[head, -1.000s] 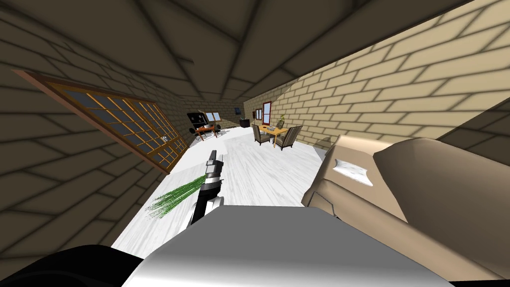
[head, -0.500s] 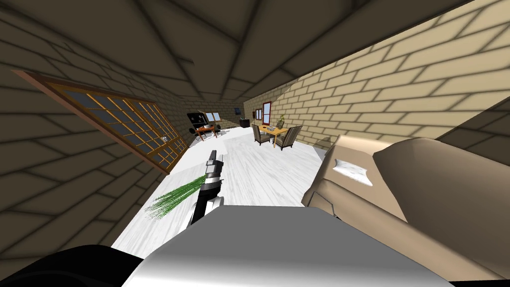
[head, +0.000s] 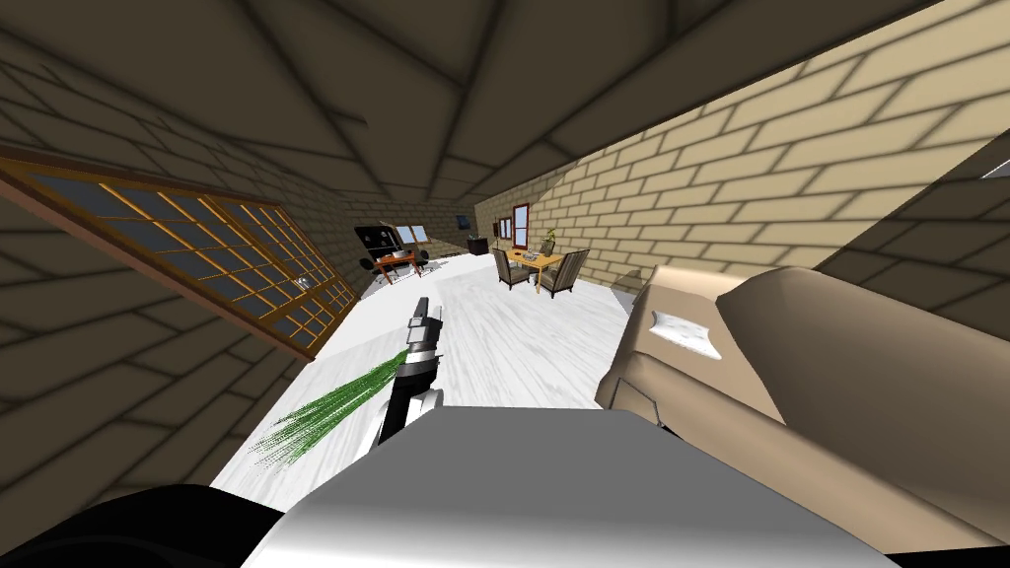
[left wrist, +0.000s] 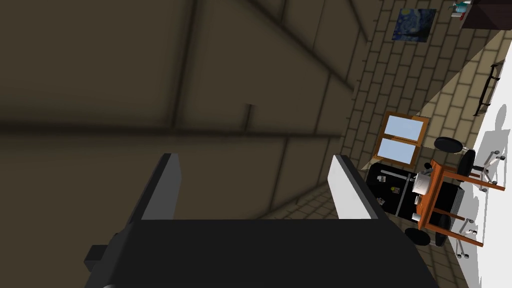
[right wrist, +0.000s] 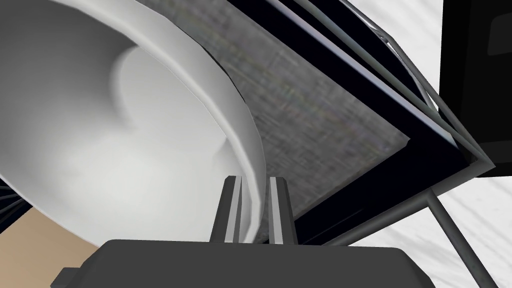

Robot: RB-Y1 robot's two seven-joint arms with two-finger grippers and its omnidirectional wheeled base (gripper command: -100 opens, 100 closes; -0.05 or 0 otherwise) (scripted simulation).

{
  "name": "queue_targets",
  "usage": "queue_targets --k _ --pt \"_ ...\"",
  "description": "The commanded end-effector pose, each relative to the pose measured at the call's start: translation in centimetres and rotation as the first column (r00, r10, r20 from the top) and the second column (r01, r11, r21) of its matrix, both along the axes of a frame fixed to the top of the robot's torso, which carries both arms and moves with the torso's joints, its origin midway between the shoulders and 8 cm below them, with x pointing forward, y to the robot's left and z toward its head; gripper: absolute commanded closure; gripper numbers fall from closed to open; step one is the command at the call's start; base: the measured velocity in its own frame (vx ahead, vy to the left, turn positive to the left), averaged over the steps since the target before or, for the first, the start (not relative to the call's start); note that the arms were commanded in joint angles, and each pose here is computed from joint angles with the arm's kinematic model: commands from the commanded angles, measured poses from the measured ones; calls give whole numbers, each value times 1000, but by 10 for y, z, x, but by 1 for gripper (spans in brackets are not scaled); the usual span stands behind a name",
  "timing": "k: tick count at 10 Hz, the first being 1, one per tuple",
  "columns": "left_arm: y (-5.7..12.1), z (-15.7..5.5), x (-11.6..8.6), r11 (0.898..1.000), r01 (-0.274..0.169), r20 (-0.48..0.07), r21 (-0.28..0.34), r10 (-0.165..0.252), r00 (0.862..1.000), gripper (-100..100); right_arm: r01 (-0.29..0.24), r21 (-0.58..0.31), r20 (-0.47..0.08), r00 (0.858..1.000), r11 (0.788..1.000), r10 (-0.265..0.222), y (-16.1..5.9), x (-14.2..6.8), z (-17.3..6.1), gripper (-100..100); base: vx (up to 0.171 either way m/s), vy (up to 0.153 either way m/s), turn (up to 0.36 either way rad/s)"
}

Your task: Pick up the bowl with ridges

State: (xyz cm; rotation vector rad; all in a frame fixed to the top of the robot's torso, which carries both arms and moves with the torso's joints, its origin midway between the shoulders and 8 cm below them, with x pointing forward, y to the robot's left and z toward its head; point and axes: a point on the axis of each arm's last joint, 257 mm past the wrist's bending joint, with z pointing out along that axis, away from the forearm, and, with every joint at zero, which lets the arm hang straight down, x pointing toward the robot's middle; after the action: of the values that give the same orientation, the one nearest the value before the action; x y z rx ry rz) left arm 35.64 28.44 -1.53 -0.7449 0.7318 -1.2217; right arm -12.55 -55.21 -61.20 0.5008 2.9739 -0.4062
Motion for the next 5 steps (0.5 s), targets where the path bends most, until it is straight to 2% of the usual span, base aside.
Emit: queue_targets --k 1,4,5 --pt "0 0 0 1000 0 0 0 0 1000 0 -16 -4 -3 1000 1000 16 -5 -3 4 100 93 27 -140" --pt "0 0 0 1000 0 0 0 0 1000 0 -13 -4 -2 1000 1000 13 -5 -3 4 100 14 6 14" --pt "0 0 0 1000 0 0 0 0 1000 0 -16 -3 -2 1000 1000 16 -4 -3 3 0 0 0 0"
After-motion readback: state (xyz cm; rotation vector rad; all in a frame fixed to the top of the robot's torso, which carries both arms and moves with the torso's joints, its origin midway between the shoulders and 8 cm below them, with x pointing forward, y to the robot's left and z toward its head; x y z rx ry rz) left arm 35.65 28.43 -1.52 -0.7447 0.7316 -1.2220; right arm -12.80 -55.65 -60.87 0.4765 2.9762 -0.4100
